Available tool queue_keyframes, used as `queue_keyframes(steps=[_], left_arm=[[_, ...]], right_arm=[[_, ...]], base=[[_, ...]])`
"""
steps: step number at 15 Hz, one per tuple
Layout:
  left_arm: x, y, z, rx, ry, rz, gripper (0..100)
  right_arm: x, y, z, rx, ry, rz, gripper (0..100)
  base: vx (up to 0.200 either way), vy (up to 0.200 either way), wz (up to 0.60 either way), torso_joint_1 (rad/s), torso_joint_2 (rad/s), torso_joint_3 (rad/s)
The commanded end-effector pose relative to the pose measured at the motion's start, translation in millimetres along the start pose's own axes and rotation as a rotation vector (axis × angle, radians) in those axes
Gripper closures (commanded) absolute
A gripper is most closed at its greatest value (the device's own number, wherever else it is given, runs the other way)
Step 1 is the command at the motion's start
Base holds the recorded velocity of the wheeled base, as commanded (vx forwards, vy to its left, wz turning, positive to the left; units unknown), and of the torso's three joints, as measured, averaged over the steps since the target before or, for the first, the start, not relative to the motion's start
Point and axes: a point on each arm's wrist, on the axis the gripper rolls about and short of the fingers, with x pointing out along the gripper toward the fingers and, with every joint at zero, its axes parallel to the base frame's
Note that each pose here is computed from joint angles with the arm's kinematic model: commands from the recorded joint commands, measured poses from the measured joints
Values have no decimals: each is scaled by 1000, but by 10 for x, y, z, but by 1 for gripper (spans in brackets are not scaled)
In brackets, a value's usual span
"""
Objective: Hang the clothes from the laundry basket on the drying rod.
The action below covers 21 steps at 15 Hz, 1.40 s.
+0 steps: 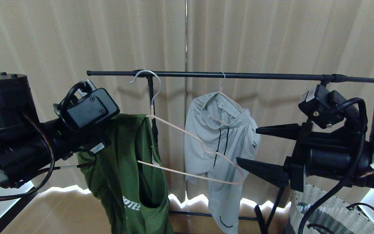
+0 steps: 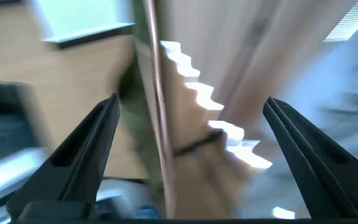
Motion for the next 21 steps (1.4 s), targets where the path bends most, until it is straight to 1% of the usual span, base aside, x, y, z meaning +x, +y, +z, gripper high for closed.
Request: queue_keyframes(steps=[1, 2, 3, 4, 5, 6, 7, 8, 9, 11, 13, 15, 16, 17, 18, 19, 21], left_arm=[[-16, -20, -42, -32, 51, 23, 100], [-9, -10, -45, -85, 94, 58, 100], [-6, -7, -35, -125, 109, 77, 100], [-6, -7, -35, -125, 109, 77, 100], [-14, 18, -31, -250, 137, 123, 100], [-18, 32, -30, -304, 143, 143, 100], [-17, 56, -9, -368, 136, 161, 100], [-11, 77, 14, -408, 125, 168, 100], [-15, 115, 57, -454, 104, 180, 100], [-27, 141, 153, -485, 63, 178, 100], [-38, 161, 274, -493, 18, 171, 100], [-44, 123, 381, -491, -17, 146, 100], [-44, 123, 381, -491, -17, 146, 100], [-53, 74, 462, -486, -39, 115, 100], [-54, 74, 466, -486, -40, 114, 100], [-70, 54, 517, -484, -57, 100, 100], [-86, 24, 575, -481, -78, 82, 100]], right_arm=[[-15, -40, -57, 0, 19, -71, 0], [-7, -49, -71, 1, 31, -109, 0], [-1, -46, -79, 0, 38, -122, 0], [-1, -46, -79, 0, 38, -122, 0], [22, 44, -150, -5, 68, -114, 0], [27, 76, -176, -8, 77, -112, 0], [33, 114, -187, -9, 84, -103, 0], [46, 151, -190, -2, 88, -87, 0], [117, 232, -194, 23, 94, -55, 0], [200, 366, -169, 45, 97, -1, 0], [302, 429, -136, 49, 102, 24, 0], [434, 455, -96, 57, 107, 34, 0], [434, 455, -96, 57, 107, 34, 0], [611, 457, -73, 75, 119, 35, 0], [624, 457, -74, 76, 121, 35, 0], [745, 512, -32, 99, 102, 48, 0], [918, 583, -78, 95, 112, 20, 0]], base=[[0, 0, 0, 0, 0, 0], [0, 0, 0, 0, 0, 0], [0, 0, 0, 0, 0, 0], [0, 0, 0, 0, 0, 0], [0, 0, 0, 0, 0, 0], [0, 0, 0, 0, 0, 0], [0, 0, 0, 0, 0, 0], [0, 0, 0, 0, 0, 0], [0, 0, 0, 0, 0, 0], [0, 0, 0, 0, 0, 0], [0, 0, 0, 0, 0, 0], [0, 0, 0, 0, 0, 0], [0, 0, 0, 0, 0, 0], [0, 0, 0, 0, 0, 0], [0, 0, 0, 0, 0, 0], [0, 0, 0, 0, 0, 0], [0, 0, 0, 0, 0, 0]])
